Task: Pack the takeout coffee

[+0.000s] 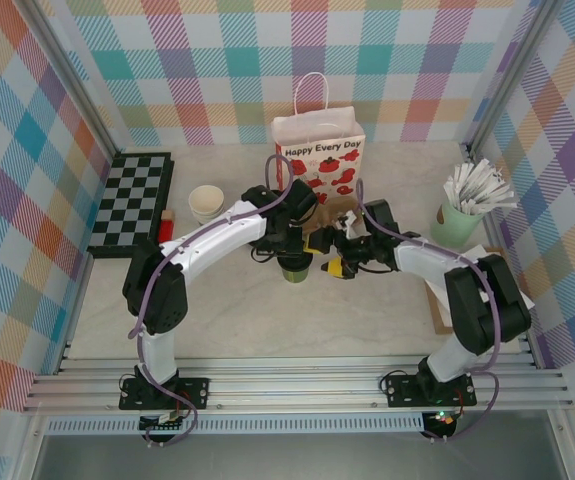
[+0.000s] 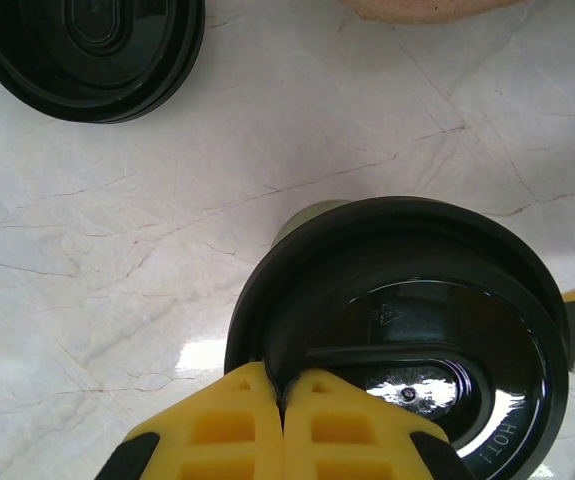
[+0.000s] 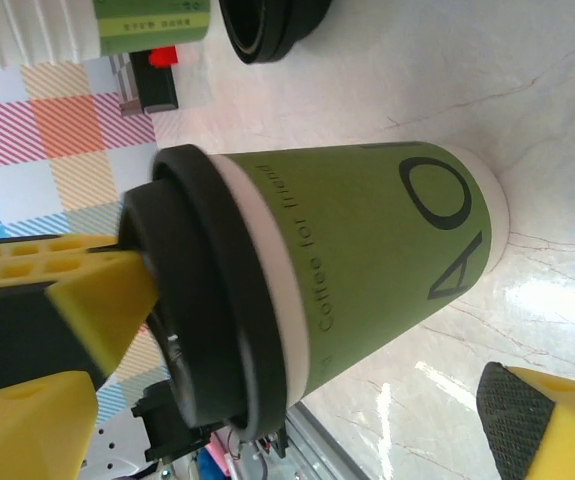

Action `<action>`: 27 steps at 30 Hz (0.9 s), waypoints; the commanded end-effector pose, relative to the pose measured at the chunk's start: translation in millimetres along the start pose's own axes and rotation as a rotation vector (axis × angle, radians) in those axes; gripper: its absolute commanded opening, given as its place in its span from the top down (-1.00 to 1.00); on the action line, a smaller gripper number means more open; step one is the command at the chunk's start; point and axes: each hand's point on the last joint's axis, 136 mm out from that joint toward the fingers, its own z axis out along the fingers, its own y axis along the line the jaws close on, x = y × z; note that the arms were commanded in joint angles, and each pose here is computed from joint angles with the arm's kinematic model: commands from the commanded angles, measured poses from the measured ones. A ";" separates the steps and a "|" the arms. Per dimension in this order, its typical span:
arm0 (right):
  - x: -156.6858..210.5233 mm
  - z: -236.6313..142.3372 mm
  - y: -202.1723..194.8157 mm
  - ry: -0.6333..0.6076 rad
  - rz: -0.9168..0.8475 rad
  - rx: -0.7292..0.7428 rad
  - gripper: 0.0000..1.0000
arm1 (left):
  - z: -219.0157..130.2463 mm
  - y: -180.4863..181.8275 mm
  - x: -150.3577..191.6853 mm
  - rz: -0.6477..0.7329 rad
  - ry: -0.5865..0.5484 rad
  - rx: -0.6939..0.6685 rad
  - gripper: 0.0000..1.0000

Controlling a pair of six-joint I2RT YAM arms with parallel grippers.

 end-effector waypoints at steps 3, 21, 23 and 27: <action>8.3 21.7 4.5 0.095 0.015 -0.045 -0.97 | 32.7 7.2 36.2 0.015 0.156 -0.054 1.00; 11.4 25.1 -44.4 0.051 0.171 0.163 -0.96 | -25.0 -13.3 4.0 0.003 0.039 0.161 0.70; 9.2 22.3 -38.3 0.046 0.156 0.168 -0.96 | -33.3 -11.7 -1.2 -0.008 0.019 0.181 0.70; 6.9 18.3 -30.1 0.038 0.141 0.169 -0.97 | -52.9 -8.8 -10.5 -0.030 -0.026 0.235 0.64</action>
